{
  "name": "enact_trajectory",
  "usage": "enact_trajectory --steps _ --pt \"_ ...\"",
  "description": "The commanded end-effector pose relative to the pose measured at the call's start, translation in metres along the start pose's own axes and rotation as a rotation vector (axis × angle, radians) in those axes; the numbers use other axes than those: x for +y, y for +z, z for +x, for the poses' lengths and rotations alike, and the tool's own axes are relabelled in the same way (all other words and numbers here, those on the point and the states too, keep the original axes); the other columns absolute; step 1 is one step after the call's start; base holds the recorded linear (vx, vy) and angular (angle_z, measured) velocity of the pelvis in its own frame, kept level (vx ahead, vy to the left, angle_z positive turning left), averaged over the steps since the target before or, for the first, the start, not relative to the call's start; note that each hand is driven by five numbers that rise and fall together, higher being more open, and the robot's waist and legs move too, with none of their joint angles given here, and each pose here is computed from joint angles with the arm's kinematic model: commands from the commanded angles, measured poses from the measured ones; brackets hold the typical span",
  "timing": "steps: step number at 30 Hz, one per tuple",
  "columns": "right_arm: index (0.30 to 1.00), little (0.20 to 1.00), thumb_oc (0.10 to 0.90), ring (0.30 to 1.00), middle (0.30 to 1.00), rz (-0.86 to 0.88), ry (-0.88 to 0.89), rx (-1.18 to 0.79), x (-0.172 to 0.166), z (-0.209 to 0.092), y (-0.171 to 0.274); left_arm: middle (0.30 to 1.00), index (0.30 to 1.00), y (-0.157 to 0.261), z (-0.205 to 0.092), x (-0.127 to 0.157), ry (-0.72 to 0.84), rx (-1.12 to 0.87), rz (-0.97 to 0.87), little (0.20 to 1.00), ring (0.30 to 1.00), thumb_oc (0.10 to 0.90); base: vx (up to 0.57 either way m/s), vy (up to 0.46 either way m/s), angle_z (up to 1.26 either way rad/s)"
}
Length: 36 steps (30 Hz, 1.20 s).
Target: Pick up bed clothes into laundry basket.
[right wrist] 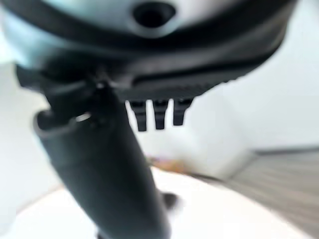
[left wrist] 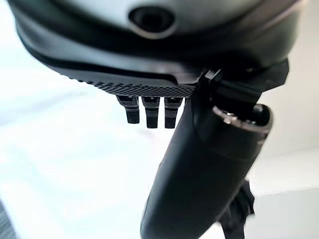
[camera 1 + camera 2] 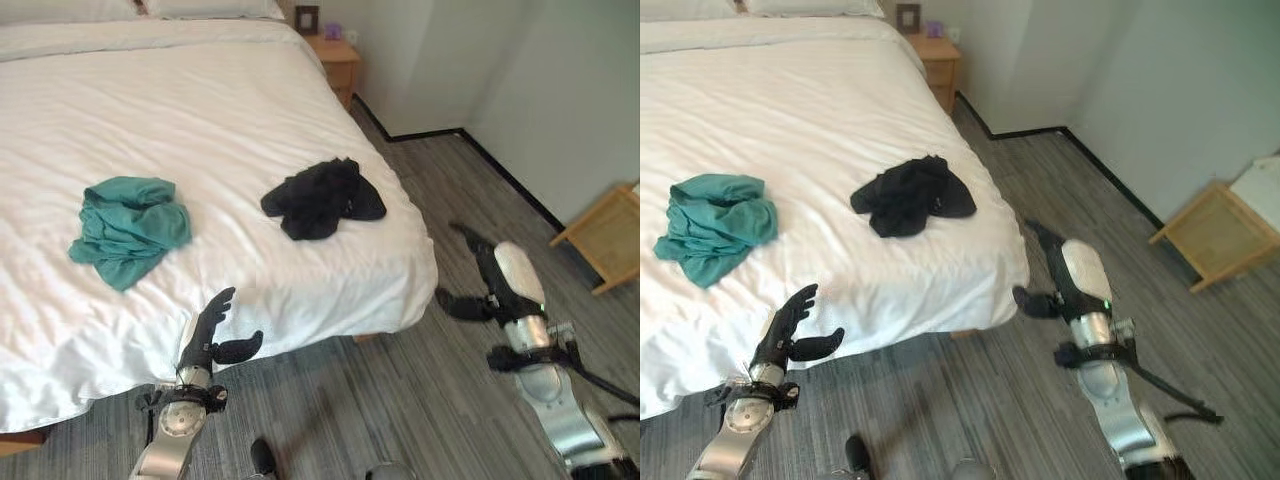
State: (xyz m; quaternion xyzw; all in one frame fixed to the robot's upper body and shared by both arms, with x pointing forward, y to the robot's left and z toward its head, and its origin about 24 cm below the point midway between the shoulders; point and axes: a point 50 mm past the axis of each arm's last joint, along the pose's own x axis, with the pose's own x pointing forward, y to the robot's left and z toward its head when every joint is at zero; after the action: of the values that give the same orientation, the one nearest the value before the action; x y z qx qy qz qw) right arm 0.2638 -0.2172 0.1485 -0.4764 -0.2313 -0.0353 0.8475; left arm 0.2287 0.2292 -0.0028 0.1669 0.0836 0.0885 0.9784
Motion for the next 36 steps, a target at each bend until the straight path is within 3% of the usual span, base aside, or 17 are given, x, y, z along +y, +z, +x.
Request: enact_trajectory --steps 1,6,16,23,27,30,34,35,36 --pt "0.900 0.900 0.800 0.900 0.900 -0.102 -0.164 -0.204 -0.033 0.038 0.030 0.900 0.900 0.025 -0.001 0.006 -0.005 -0.150 -0.016 0.900 0.900 0.800 0.46 -0.333 1.59" --pt "0.900 0.900 0.800 0.900 0.900 -0.186 -0.135 -0.175 -0.027 0.056 0.029 0.900 0.900 0.008 -0.005 0.013 0.021 -0.081 -0.017 0.900 0.900 0.800 0.23 -0.196 1.60" --pt "0.900 0.900 0.800 0.900 0.900 -0.262 -0.038 0.039 -0.024 0.075 -0.016 0.900 0.900 -0.030 -0.023 0.025 0.068 0.094 -0.032 0.900 0.900 0.800 0.14 -0.131 0.44" --pt "0.900 0.900 0.800 0.900 0.900 -0.248 0.045 0.178 -0.013 0.065 -0.045 0.900 0.900 -0.044 -0.029 0.030 0.069 0.160 -0.011 0.900 0.900 0.800 0.06 -0.054 0.14" --pt "0.900 0.900 0.800 0.900 0.900 -0.246 0.163 0.491 0.011 0.054 -0.102 0.900 0.900 -0.046 -0.019 0.028 0.028 0.183 0.011 0.900 0.900 0.800 -0.02 -0.061 0.07" --pt "0.900 0.900 0.800 0.900 0.900 -0.235 0.184 0.656 0.011 0.052 -0.125 0.900 0.900 -0.047 -0.011 0.028 0.007 0.190 0.023 0.900 0.900 0.800 -0.10 -0.029 0.13" --pt "0.900 0.900 0.800 0.900 0.900 -0.217 0.166 0.717 0.005 0.057 -0.131 0.900 0.900 -0.052 -0.006 0.026 0.008 0.217 0.020 0.900 0.900 0.800 -0.10 0.018 0.12" --pt "0.300 0.300 0.400 0.300 0.300 -0.222 0.144 0.774 -0.007 0.058 -0.139 0.900 0.900 -0.060 0.000 0.029 0.025 0.263 0.038 0.900 0.900 0.800 -0.11 0.057 0.11" --pt "0.300 0.300 0.400 0.300 0.300 -0.231 0.136 0.790 -0.014 0.058 -0.141 0.900 0.900 -0.065 0.000 0.030 0.027 0.289 0.062 0.900 0.900 0.800 -0.11 0.075 0.08"
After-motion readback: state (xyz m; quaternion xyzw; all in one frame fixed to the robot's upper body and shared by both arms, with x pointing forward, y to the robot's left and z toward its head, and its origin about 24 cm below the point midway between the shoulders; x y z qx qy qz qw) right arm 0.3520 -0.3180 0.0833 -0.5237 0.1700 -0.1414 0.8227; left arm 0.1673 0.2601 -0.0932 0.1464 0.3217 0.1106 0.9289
